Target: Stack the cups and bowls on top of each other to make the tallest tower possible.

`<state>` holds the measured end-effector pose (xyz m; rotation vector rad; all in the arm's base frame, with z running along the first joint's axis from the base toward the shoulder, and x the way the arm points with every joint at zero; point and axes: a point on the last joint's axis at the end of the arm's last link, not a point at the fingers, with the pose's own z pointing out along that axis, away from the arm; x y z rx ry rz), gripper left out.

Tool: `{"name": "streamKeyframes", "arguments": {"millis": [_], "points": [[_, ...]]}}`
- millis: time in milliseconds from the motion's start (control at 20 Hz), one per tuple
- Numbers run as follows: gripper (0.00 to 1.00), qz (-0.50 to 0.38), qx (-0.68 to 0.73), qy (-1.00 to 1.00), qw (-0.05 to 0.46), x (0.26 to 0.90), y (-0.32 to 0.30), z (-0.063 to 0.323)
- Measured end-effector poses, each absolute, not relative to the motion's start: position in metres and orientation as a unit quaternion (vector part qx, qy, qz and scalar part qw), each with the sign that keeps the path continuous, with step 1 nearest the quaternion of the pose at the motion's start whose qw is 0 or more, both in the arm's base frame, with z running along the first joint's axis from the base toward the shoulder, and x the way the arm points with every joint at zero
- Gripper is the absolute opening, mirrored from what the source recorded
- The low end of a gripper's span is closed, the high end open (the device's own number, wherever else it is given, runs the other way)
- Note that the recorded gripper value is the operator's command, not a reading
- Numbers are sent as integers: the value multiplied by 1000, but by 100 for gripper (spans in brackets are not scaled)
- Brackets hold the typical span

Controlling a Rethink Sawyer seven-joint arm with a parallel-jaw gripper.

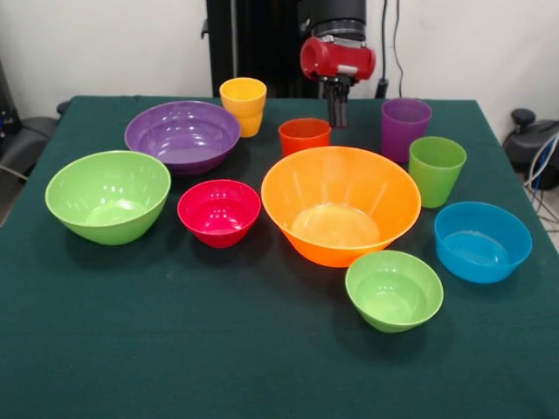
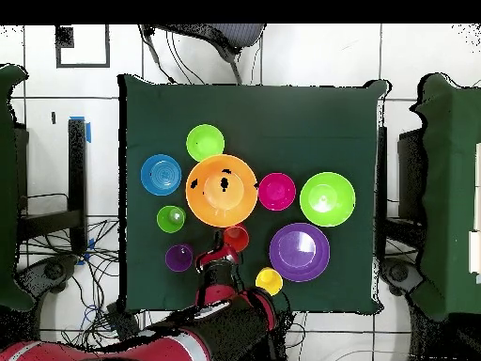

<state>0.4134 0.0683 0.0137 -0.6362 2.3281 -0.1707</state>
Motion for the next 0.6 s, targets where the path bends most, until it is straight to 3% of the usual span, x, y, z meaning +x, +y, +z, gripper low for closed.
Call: {"name": "streamKeyframes", "arguments": {"millis": [600], "points": [[0,-40,-278,893,353,405,72,18]]}}
